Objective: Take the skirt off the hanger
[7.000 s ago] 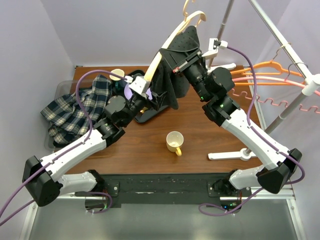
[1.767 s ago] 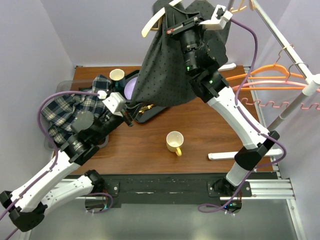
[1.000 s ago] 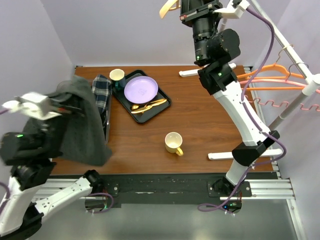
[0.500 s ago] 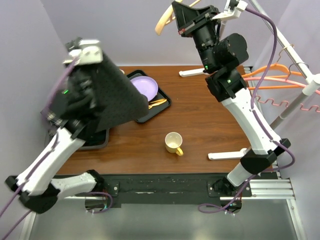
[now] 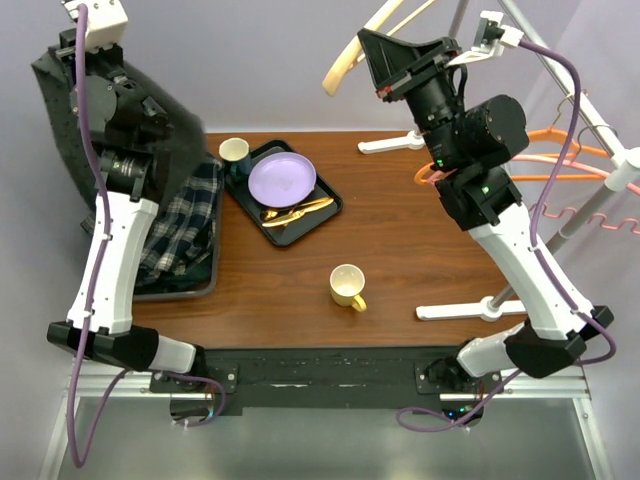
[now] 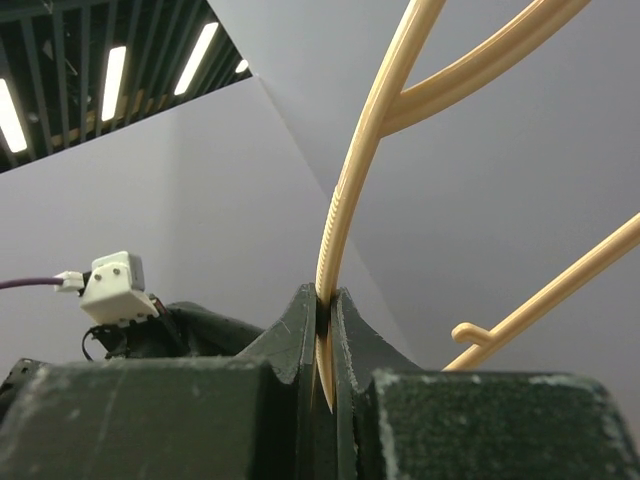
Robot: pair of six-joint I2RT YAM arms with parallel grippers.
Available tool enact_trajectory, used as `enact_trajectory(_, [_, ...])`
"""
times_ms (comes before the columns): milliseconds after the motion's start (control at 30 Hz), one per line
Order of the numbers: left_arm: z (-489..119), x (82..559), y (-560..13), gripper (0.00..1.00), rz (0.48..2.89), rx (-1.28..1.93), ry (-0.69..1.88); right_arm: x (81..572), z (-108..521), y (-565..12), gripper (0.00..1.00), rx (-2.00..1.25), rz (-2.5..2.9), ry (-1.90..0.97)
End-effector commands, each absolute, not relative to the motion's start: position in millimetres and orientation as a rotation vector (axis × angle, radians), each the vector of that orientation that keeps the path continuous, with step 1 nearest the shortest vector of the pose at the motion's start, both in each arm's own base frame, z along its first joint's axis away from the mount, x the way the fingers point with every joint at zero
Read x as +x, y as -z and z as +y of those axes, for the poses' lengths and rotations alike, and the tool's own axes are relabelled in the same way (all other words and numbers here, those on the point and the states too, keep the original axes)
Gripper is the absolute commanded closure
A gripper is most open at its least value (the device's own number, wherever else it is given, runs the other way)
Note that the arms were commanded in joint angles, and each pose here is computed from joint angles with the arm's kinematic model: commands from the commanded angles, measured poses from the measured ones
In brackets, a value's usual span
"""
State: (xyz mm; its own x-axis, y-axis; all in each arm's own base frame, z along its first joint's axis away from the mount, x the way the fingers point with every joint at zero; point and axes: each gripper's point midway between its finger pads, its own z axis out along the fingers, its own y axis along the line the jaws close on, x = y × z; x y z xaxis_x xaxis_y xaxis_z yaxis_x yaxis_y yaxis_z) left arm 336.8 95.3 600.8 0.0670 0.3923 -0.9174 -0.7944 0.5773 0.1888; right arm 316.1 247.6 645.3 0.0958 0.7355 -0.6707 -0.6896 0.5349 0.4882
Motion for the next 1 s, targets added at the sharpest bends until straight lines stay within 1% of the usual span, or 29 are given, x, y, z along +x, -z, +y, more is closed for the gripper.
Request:
enact_trajectory(0, [116, 298, -615, 1.0, 1.163, -0.529, -1.035, 291, 236, -662, 1.0, 0.024, 0.943, -1.085])
enact_trajectory(100, [125, 287, -592, 1.0, 1.22, -0.544, -1.221, 284, 232, -658, 1.0, 0.013, 0.948, -1.081])
enact_trajectory(133, [126, 288, -584, 1.0, 1.235, -0.539, -1.248, 283, 231, -654, 1.0, 0.019, 0.958, -1.081])
enact_trajectory(233, [114, 327, -537, 1.0, 1.357, -0.408, -1.201, 273, 228, -645, 1.0, 0.009, 0.966, -1.112])
enact_trajectory(267, [107, 349, -512, 1.0, 1.417, -0.361, -1.114, 273, 232, -635, 1.0, -0.002, 0.988, -1.12])
enact_trajectory(333, [107, 368, -476, 1.0, 1.49, -0.335, -1.038, 265, 232, -633, 1.0, -0.016, 0.993, -1.143])
enact_trajectory(367, [99, 386, -451, 1.0, 1.545, -0.301, -0.917, 265, 235, -627, 1.0, -0.028, 1.01, -1.15])
enact_trajectory(433, [108, 401, -424, 1.0, 1.601, -0.31, -0.826, 262, 234, -625, 1.0, -0.03, 1.022, -1.156])
enact_trajectory(467, [98, 416, -410, 1.0, 1.629, -0.298, -0.672, 259, 238, -621, 1.0, -0.056, 1.034, -1.169])
enact_trajectory(500, [114, 422, -399, 1.0, 1.649, -0.332, -0.619, 256, 237, -620, 1.0, -0.062, 1.037, -1.179])
enact_trajectory(533, [116, 428, -391, 1.0, 1.663, -0.344, -0.536, 254, 237, -618, 1.0, -0.069, 1.04, -1.181])
enact_trajectory(567, [104, 440, -379, 1.0, 1.689, -0.335, -0.361, 254, 238, -615, 1.0, -0.075, 1.05, -1.182])
enact_trajectory(633, [116, 440, -366, 1.0, 1.707, -0.384, -0.33, 248, 237, -612, 1.0, -0.09, 1.058, -1.183])
enact_trajectory(667, [121, 439, -350, 1.0, 1.722, -0.416, -0.35, 249, 237, -605, 1.0, -0.092, 1.074, -1.178])
enact_trajectory(733, [131, 431, -337, 1.0, 1.713, -0.49, -0.394, 240, 233, -603, 1.0, -0.108, 1.072, -1.184])
enact_trajectory(767, [137, 427, -315, 1.0, 1.726, -0.54, -0.404, 241, 234, -593, 1.0, -0.11, 1.091, -1.178])
enact_trajectory(833, [144, 423, -289, 1.0, 1.756, -0.597, -0.385, 236, 234, -587, 1.0, -0.115, 1.1, -1.193])
enact_trajectory(867, [141, 420, -260, 1.0, 1.796, -0.649, -0.341, 235, 233, -581, 1.0, -0.119, 1.108, -1.193])
enact_trajectory(933, [141, 418, -228, 1.0, 1.833, -0.705, -0.297, 233, 233, -576, 1.0, -0.126, 1.124, -1.192])
enact_trajectory(967, [136, 416, -202, 1.0, 1.848, -0.744, -0.255, 231, 233, -577, 1.0, -0.128, 1.124, -1.195])
